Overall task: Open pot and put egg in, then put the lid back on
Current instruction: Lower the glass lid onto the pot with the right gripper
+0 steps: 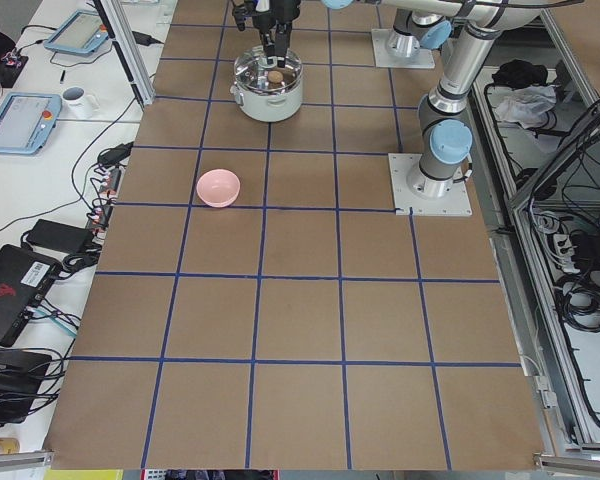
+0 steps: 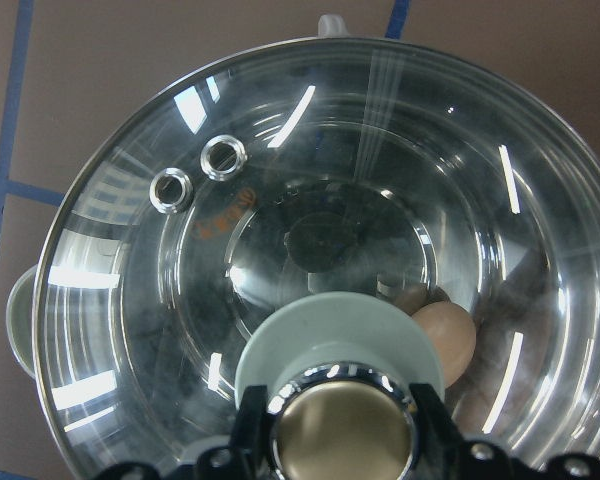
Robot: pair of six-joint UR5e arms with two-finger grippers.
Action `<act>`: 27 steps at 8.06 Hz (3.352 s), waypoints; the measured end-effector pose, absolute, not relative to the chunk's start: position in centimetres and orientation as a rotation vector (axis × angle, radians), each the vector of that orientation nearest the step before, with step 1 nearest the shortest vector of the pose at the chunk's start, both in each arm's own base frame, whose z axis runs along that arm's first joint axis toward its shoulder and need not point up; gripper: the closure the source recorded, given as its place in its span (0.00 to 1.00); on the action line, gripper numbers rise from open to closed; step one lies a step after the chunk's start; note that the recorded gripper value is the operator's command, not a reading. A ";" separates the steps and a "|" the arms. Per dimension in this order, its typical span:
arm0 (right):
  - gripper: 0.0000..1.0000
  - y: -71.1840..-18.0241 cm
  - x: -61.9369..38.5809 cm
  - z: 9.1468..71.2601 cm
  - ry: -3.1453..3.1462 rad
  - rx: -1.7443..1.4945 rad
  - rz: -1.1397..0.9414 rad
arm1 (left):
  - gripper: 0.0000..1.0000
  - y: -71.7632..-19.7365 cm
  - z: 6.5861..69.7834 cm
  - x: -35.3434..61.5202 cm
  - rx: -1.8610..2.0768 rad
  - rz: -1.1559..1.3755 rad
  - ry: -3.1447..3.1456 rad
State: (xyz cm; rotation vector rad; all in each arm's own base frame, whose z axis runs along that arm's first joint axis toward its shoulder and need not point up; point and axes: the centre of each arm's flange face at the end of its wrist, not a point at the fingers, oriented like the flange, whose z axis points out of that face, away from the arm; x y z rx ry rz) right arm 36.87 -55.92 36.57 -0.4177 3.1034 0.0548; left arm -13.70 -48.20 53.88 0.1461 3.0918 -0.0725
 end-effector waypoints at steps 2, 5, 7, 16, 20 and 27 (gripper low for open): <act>0.89 -55.8 36.8 36.2 3.102 -0.418 0.069 | 0.00 -48.2 53.9 -13.7 0.146 -0.071 3.090; 0.89 -55.6 36.8 35.5 3.102 -0.415 0.088 | 0.00 -48.2 53.8 -13.7 0.146 -0.068 3.088; 0.89 -55.6 36.8 35.5 3.099 -0.415 0.086 | 0.00 -48.1 53.8 -13.8 0.148 -0.066 3.088; 0.83 -55.6 36.9 35.2 3.089 -0.401 0.089 | 0.00 -48.1 53.7 -13.9 0.149 -0.061 3.087; 0.83 -55.5 36.9 34.9 3.088 -0.413 0.095 | 0.00 -48.1 53.7 -13.9 0.149 -0.059 3.085; 0.00 -55.7 36.8 35.1 3.082 -0.406 0.051 | 0.00 -48.0 53.6 -14.0 0.153 -0.058 3.087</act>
